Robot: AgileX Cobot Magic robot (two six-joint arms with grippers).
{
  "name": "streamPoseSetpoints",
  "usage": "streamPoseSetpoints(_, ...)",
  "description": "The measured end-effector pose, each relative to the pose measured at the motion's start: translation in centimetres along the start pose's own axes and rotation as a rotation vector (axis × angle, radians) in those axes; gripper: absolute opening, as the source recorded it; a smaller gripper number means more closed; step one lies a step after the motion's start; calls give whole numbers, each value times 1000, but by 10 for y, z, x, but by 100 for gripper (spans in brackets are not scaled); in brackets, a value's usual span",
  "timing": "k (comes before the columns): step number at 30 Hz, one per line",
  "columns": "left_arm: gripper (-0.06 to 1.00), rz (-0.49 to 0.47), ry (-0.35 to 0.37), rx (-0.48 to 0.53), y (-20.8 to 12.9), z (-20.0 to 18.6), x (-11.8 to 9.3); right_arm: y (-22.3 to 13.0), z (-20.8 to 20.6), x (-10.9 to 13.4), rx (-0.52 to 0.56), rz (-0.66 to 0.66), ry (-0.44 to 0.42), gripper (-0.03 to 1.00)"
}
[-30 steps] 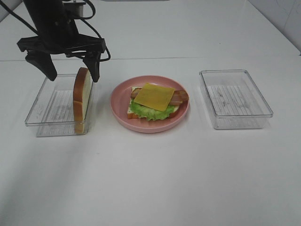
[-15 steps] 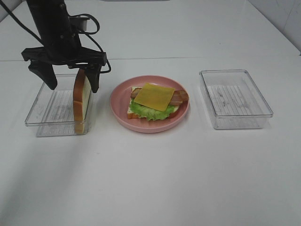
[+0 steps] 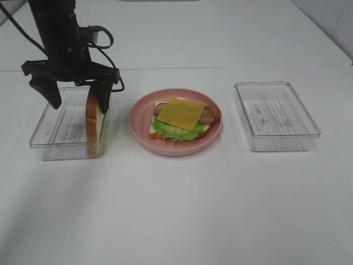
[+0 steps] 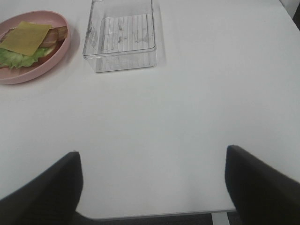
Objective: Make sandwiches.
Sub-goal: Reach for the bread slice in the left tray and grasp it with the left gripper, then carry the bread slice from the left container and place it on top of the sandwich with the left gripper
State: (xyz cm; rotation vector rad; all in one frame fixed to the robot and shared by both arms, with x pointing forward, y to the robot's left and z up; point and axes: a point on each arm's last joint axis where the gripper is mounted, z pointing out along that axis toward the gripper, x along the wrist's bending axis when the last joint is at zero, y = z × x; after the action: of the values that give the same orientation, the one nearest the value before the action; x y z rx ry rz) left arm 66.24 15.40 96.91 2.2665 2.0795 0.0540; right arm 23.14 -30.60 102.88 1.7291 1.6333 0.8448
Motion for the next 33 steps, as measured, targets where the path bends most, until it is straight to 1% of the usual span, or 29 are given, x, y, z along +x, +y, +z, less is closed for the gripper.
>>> streamPoseSetpoints(1, 81, 0, 0, 0, 0, 0, 0, 0, 0, 0, 0, 0, 0, 80)
streamPoseSetpoints(2, 81, 0, 0, 0, 0, 0, 0, 0, 0, 0, 0, 0, 0, 80)
streamPoseSetpoints(3, 77, 0, 0, 0, 0, 0, 0, 0, 0, 0, 0, 0, 0, 80)
streamPoseSetpoints(4, 77, 0, 0, 0, 0, 0, 0, 0, 0, 0, 0, 0, 0, 80)
streamPoseSetpoints(5, 69, 0, 0, 0, 0, 0, 0, 0, 0, 0, 0, 0, 0, 80)
streamPoseSetpoints(6, 59, 0, 0, 1, 0, 0, 0, 0, 0, 0, 0, 0, 0, 80)
streamPoseSetpoints(7, 59, 0, 0, 1, 0, 0, 0, 0, 0, 0, 0, 0, 0, 80)
streamPoseSetpoints(8, 52, 0, 0, 1, 0, 0, 0, 0, 0, 0, 0, 0, 0, 80)
streamPoseSetpoints(9, 37, 1, 0, 1, 0, 0, 0, 0, 0, 0, 0, 0, 0, 80)
streamPoseSetpoints(10, 37, 1, 0, 1, 0, 0, 0, 0, 0, 0, 0, 0, 0, 80)
streamPoseSetpoints(11, 20, 13, 0, 1, 0, 0, 0, 0, 0, 0, 0, 0, 0, 80)
streamPoseSetpoints(12, 20, 13, 0, 1, 0, 0, 0, 0, 0, 0, 0, 0, 0, 80)
streamPoseSetpoints(13, 17, 20, 0, 0, 0, 0, 0, 0, 0, 0, 0, 0, 0, 80)
streamPoseSetpoints(20, 18, 31, -5, 1, 0, 0, -1, 0, 0, 0, 0, 0, 0, 80)
streamPoseSetpoints(23, 18, 29, -13, -10, -1, -5, -1, 0, 0, 0, 0, 0, 0, 80)
streamPoseSetpoints(24, 18, 24, -35, -31, -2, -17, -2, 0, 0, 0, 0, 0, 0, 80)
streamPoseSetpoints(25, 18, 24, -35, -31, -2, -17, -2, 0, 0, 0, 0, 0, 0, 80)
streamPoseSetpoints(26, 18, 21, -48, -47, -3, -25, -2, 0, 0, 0, 0, 0, 0, 80)
streamPoseSetpoints(27, 18, 19, -66, -87, -6, -45, -2, 0, 0, 0, 0, 0, 0, 80)
streamPoseSetpoints(28, 18, 19, -66, -87, -6, -45, -2, 0, 0, 0, 0, 0, 0, 80)
streamPoseSetpoints(29, 18, 18, -86, -137, -7, -65, -3, 0, 0, 0, 0, 0, 0, 80)
streamPoseSetpoints(30, 18, 18, -96, -164, -8, -76, -3, 0, 0, 0, 0, 0, 0, 80)
streamPoseSetpoints(31, 18, 18, -96, -164, -8, -76, -3, 0, 0, 0, 0, 0, 0, 80)
streamPoseSetpoints(32, 18, 17, -118, -211, -10, -95, -4, 0, 0, 0, 0, 0, 0, 80)
streamPoseSetpoints(33, 18, 17, -118, -211, -10, -95, -4, 0, 0, 0, 0, 0, 0, 80)
